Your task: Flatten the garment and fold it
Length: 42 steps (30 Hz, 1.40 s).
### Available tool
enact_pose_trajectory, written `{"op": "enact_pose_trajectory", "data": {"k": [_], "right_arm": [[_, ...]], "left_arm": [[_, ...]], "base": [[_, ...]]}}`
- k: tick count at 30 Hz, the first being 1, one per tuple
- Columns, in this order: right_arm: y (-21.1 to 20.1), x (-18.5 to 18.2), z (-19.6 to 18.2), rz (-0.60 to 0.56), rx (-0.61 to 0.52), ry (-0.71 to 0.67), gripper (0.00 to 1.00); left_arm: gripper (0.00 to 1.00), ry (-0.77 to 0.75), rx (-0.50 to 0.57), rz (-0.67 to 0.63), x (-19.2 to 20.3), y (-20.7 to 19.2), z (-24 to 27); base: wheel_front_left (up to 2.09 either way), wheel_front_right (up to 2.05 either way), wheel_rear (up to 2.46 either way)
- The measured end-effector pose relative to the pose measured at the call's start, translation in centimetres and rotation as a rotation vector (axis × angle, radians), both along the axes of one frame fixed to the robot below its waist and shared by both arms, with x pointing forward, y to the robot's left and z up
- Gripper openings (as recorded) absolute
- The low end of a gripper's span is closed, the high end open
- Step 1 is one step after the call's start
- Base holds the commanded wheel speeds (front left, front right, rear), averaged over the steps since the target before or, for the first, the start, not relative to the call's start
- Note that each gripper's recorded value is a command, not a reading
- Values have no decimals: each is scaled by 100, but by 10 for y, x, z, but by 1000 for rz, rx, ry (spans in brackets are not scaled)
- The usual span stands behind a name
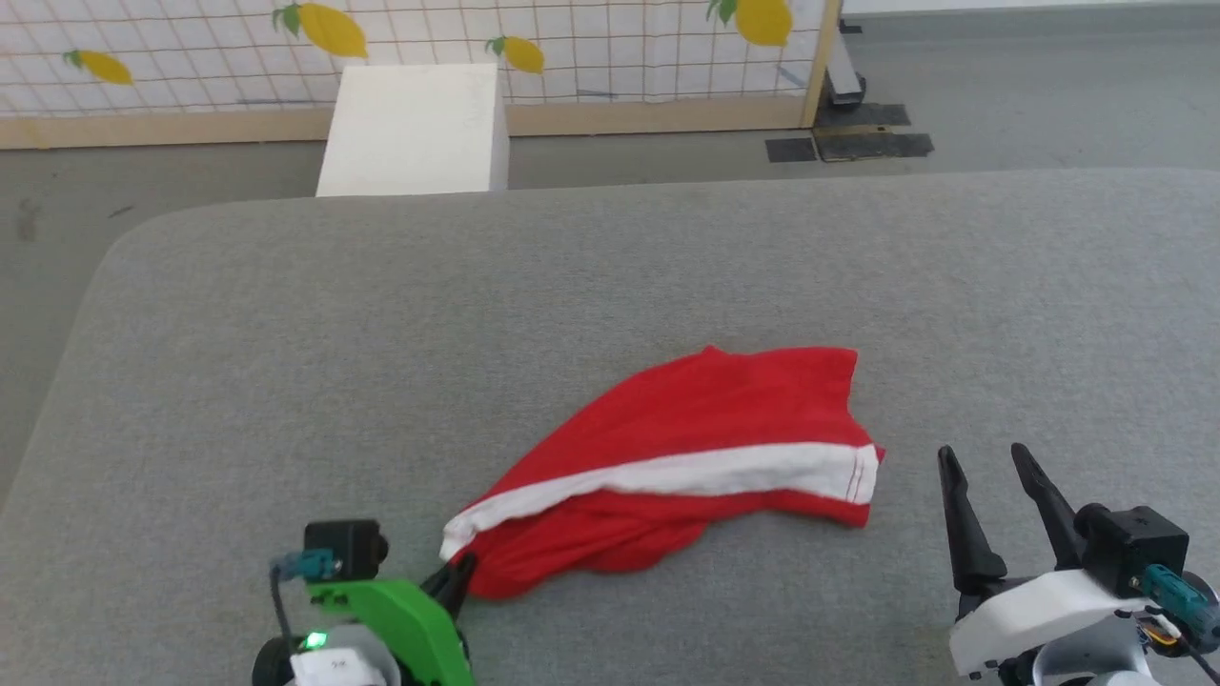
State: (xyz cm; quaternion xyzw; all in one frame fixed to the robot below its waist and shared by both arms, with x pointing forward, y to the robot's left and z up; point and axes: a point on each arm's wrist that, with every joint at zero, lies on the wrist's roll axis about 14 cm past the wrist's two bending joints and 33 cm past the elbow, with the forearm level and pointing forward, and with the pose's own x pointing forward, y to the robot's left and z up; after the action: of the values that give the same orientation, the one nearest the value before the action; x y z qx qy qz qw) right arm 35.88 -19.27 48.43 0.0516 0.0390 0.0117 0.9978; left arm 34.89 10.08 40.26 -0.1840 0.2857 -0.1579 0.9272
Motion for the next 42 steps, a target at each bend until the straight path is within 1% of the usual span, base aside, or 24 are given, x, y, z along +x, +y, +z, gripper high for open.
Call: {"op": "enact_pose_trajectory", "data": {"k": [1, 2, 3, 5, 12, 14, 15, 18, 20, 22, 24, 27, 31, 34, 42], "right_arm": [[2, 1, 0, 5, 0, 1, 100], [3, 2, 0, 11, 1, 1, 100], [5, 3, 0, 16, 1, 1, 100], [7, 4, 0, 22, 1, 1, 100], [9, 7, 5, 32, -3, -7, 100], [12, 8, 6, 41, -5, -4, 100], [15, 8, 4, 50, -5, 9, 100], [30, 6, -8, 98, -4, 81, 100], [44, 4, -21, 144, -4, 159, 100], [55, 1, -33, 180, 5, 228, 100], [64, -2, -48, 211, 15, 319, 100], [68, -4, -65, 228, 22, 425, 100], [72, -2, -79, 246, 37, 513, 100], [76, 0, -86, 263, 32, 552, 100], [87, 9, -89, 294, 27, 556, 100]], "left_arm": [[0, 9, 13, 17, -3, 6, -3], [31, 13, 30, 40, -4, 13, -5], [100, 1, 42, 66, -4, 20, -4], [100, -35, 39, 113, 0, 28, 2], [100, -182, -40, 260, 10, 49, 31], [100, -246, -17, 302, 16, 62, 44], [100, -292, -7, 339, 23, 71, 56], [100, -499, 17, 438, 39, 94, 109], [100, -590, 64, 442, 38, 96, 126], [100, -629, 93, 435, 35, 93, 130], [100, -659, 116, 420, 34, 88, 131], [100, -689, 122, 417, 36, 84, 135], [100, -696, 115, 417, 37, 83, 133], [100, -690, 130, 421, 37, 87, 128], [100, -665, 138, 445, 35, 97, 118]], "base": [[0, 0, 0], [0, 0, 0], [0, 0, 0], [0, 0, 0], [0, 0, 0], [0, 0, 0], [0, 0, 0], [0, 0, 0], [0, 0, 0], [0, 0, 0], [0, 0, 0], [0, 0, 0], [0, 0, 0], [0, 0, 0], [0, 0, 0]]}}
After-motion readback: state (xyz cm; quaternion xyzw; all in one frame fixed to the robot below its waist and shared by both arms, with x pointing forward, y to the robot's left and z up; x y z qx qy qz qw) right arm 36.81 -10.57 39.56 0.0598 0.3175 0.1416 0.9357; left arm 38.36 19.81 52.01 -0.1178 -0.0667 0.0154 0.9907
